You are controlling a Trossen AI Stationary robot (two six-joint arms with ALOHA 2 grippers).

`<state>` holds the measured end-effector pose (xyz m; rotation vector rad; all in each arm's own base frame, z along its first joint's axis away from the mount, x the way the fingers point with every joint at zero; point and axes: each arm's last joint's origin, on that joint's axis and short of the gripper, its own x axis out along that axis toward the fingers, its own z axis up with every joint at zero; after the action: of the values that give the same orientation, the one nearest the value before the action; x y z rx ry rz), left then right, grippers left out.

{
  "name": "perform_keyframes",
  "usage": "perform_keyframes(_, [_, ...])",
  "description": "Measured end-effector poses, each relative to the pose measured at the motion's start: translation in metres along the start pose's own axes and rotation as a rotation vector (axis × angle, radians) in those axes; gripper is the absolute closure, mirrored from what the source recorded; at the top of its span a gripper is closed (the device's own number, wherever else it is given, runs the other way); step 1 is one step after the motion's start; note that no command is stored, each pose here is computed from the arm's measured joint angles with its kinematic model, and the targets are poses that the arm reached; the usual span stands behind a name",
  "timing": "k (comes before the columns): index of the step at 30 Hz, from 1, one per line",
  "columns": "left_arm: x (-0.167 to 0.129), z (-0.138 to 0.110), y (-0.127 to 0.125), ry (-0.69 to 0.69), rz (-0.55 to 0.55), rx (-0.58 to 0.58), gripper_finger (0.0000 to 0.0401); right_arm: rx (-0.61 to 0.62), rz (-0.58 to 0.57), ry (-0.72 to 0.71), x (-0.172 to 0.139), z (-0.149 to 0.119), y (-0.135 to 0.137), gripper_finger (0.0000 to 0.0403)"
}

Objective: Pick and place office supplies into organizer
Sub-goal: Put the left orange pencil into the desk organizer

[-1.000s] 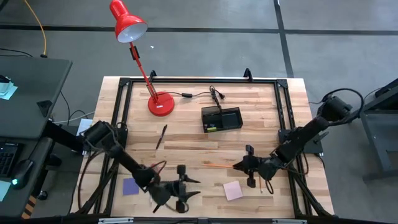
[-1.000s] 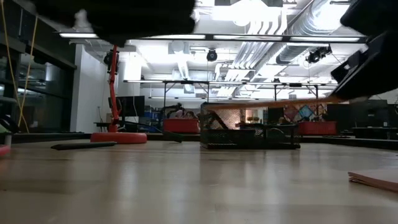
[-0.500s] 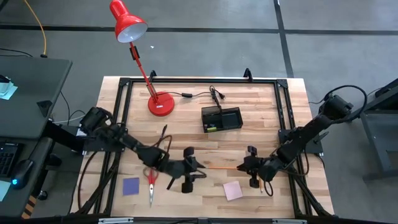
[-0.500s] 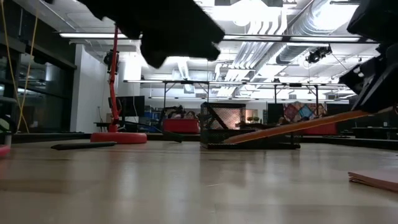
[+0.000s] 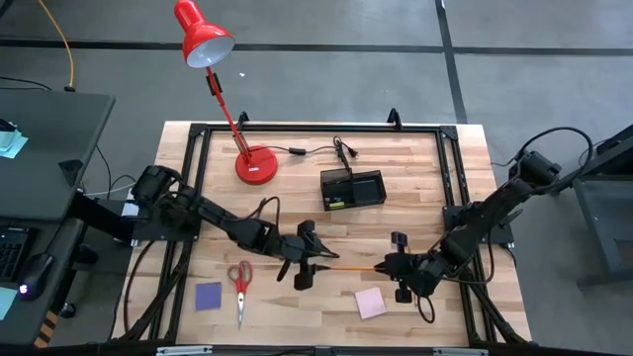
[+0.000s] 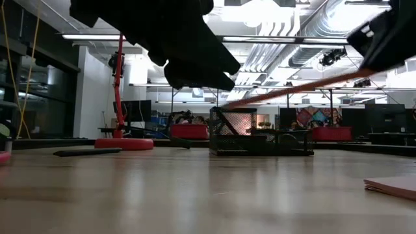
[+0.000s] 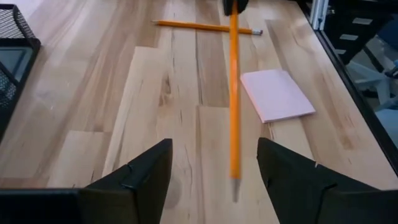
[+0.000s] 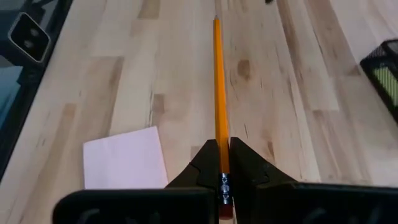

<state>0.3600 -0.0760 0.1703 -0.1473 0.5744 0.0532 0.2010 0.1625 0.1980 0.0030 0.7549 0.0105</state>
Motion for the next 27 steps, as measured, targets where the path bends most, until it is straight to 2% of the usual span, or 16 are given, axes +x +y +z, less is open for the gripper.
perform_keyframes(15, [0.0,0.0,0.0,0.008,-0.026,0.011,0.0181,-0.028,0.0,0.004,0.0,0.022,-0.007,0.0403])
perform_keyframes(18, [0.0,-0.001,-0.001,0.012,-0.029,0.012,0.0203,-0.02,0.016,-0.002,0.001,0.025,-0.009,0.0403])
perform_keyframes(27, [0.0,-0.002,0.0,0.026,-0.028,0.025,0.0305,-0.025,0.037,-0.025,0.004,0.031,-0.012,0.0403])
